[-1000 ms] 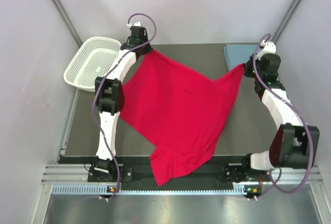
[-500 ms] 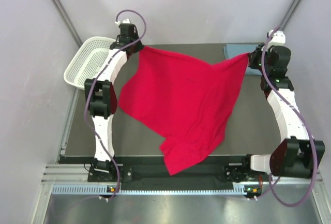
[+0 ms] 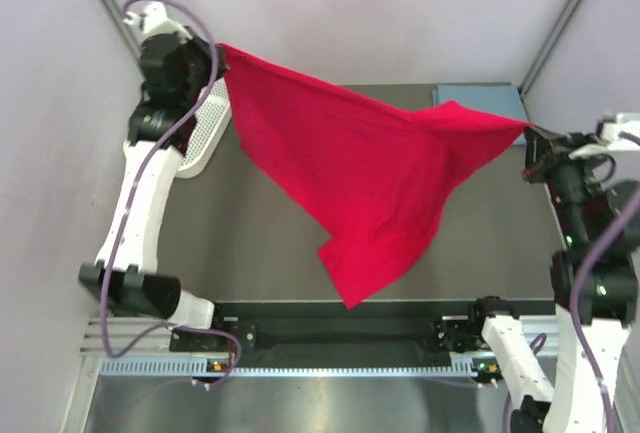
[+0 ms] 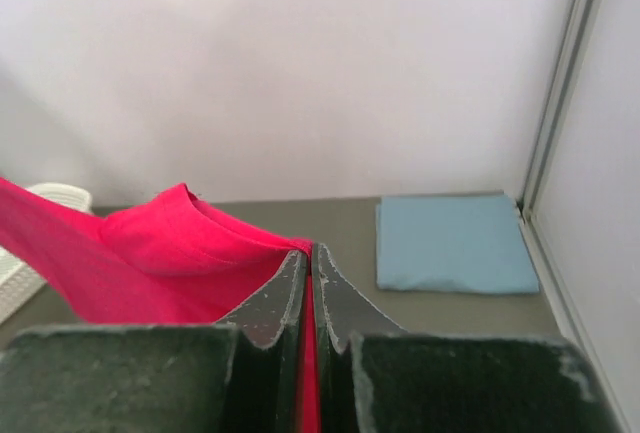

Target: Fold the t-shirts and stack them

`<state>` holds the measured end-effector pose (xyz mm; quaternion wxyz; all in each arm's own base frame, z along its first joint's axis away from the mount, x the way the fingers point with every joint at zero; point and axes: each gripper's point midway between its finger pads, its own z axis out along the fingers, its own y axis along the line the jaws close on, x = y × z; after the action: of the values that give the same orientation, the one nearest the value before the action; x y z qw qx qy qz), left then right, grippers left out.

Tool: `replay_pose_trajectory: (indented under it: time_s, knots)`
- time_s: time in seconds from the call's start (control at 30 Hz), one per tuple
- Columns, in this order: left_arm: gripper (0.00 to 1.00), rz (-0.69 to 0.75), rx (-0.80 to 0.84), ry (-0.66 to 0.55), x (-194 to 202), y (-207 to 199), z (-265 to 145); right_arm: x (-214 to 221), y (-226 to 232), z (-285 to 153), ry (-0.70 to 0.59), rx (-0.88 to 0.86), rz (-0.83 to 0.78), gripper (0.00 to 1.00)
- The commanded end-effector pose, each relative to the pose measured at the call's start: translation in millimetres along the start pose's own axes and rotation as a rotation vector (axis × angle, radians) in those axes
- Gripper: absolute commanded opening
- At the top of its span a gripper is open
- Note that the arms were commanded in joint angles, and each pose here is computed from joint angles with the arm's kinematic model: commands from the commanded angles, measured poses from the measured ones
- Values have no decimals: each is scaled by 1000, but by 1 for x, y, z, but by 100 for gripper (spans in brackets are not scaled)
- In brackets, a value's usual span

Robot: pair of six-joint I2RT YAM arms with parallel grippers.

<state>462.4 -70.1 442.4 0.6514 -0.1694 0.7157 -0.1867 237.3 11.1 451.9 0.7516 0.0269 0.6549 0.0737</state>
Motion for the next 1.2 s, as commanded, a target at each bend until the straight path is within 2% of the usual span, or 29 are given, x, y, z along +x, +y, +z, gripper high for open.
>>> replay_pose_trajectory:
  time_s: [0.0, 0.03, 0.17, 0.37, 0.47, 0.6, 0.7, 0.73, 0.8, 0.83, 0.9, 0.93, 1.0, 1.03, 1.1, 1.13, 1.17]
  knots:
    - [0, -25, 38, -219, -70, -14, -71, -31, 23, -51, -33, -70, -12, 0]
    - [0, -22, 38, -243, -77, -15, -85, -49, 31, -69, -81, -93, -22, 0]
    - [0, -10, 26, -436, -135, -18, -175, -74, 55, -114, -125, -171, -2, 0]
    - [0, -6, 34, -610, -179, -20, -267, -130, 81, -178, -256, -236, 2, 0]
    - [0, -20, 42, -667, -189, -17, -298, -154, 90, -204, -321, -254, 15, 0]
    - [0, -20, 64, -697, -200, -23, -309, -172, 90, -211, -372, -236, 30, 0]
    - [0, -5, 58, -662, -195, -26, -287, -168, 80, -192, -359, -195, 36, 0]
    - [0, 1, 52, -638, -188, -25, -275, -153, 73, -175, -316, -176, 49, 0]
    - [0, 1, 62, -599, -176, -28, -247, -145, 64, -156, -308, -146, 41, 0]
    - [0, 9, 56, -557, -161, -26, -227, -121, 56, -134, -246, -125, 49, 0]
    - [0, 3, 58, -482, -137, -26, -189, -105, 45, -111, -235, -99, 38, 0]
    - [0, 11, 84, -436, -119, -28, -169, -70, 35, -89, -162, -79, 44, 0]
    - [0, 13, 99, -345, -87, -27, -129, -45, 22, -69, -143, -42, 37, 0]
    - [0, 25, 109, -278, -61, -24, -108, -6, 10, -52, -70, -12, 48, 0]
    - [0, 29, 98, -184, -21, -16, -68, 14, 0, -37, -73, 18, 54, 0]
    - [0, 39, 78, -124, 6, -5, -51, 53, -9, -24, -7, 34, 64, 0]
    - [0, 38, 95, -62, 34, -2, -28, 67, -13, -17, 11, 44, 68, 0]
